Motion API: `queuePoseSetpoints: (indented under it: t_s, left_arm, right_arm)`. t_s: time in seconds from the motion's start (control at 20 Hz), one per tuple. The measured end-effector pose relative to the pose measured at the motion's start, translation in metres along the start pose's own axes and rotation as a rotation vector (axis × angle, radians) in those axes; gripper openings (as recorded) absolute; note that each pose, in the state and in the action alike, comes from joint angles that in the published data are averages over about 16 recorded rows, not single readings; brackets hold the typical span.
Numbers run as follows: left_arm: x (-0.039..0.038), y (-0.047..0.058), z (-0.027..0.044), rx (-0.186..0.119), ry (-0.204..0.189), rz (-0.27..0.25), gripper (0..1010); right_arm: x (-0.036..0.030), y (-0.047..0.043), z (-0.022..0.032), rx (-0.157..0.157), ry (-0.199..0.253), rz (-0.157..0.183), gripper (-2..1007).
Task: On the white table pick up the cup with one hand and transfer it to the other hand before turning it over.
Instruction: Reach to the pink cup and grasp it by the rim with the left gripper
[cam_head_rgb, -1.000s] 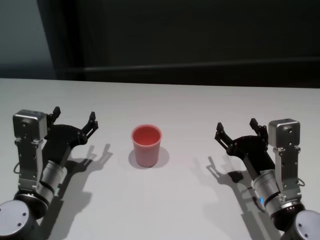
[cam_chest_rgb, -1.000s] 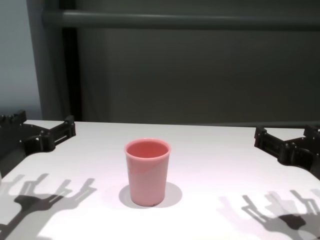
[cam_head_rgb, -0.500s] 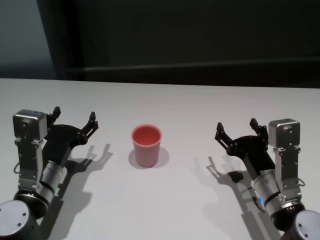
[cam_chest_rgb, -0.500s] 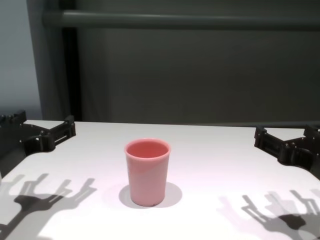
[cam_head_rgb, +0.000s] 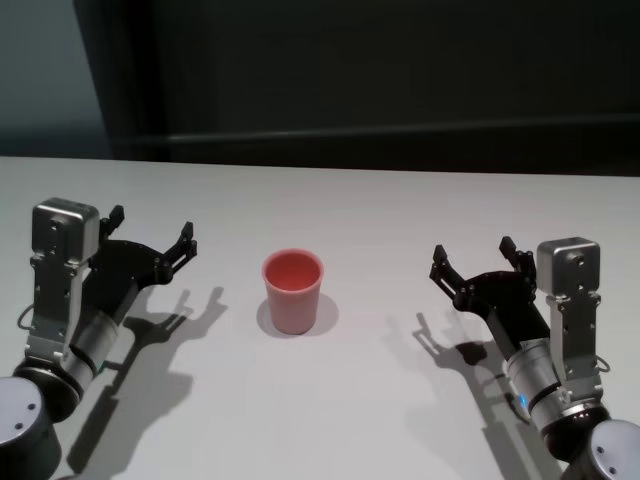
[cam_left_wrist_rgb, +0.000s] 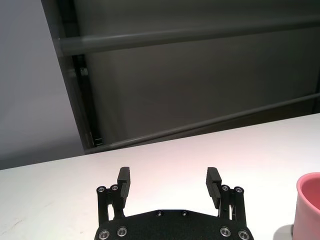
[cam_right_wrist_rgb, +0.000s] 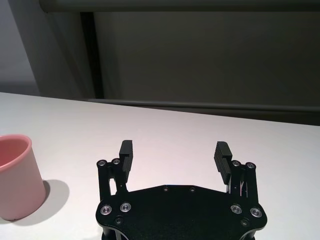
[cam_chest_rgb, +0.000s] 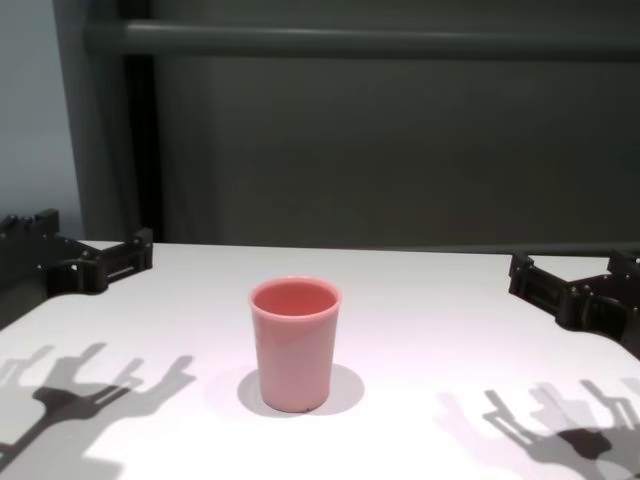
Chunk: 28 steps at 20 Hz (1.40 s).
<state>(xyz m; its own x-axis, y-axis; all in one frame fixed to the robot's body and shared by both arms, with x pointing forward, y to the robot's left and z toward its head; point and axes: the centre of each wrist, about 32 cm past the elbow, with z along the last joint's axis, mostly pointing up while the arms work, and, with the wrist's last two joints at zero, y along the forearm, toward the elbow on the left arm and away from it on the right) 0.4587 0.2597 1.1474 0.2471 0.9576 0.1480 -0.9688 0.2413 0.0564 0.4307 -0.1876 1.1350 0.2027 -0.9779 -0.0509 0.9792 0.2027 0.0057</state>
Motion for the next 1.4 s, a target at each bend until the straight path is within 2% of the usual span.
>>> queuePoseSetpoints:
  t_s: [0.2, 0.4, 0.6, 0.8, 1.1, 1.4]
  left_arm:
    - [0.0152, 0.0, 0.0163, 0.011, -0.063, -0.049, 1001]
    - [0.0322, 0.001, 0.0371, 0.013, -0.14, -0.11, 1001]
    - [0.0473, 0.0, 0.0608, 0.01, -0.236, -0.185, 1001]
    - [0.0594, -0.003, 0.0847, 0.01, -0.344, -0.275, 1001]
    - [0.0691, -0.012, 0.1143, 0.022, -0.513, -0.418, 1001]
    - [0.0708, -0.025, 0.1369, 0.064, -0.683, -0.57, 1001]
  right_arm:
    - [0.0, 0.0, 0.0, 0.0, 0.0, 0.0, 1002]
    - [0.0, 0.0, 0.0, 0.0, 0.0, 0.0, 1002]
    - [0.0, 0.0, 0.0, 0.0, 0.0, 0.0, 1002]
    - [0.0, 0.0, 0.0, 0.0, 0.0, 0.0, 1002]
    - [0.0, 0.0, 0.0, 0.0, 0.0, 0.0, 1003]
    - [0.0, 0.0, 0.0, 0.0, 0.0, 0.0, 1003]
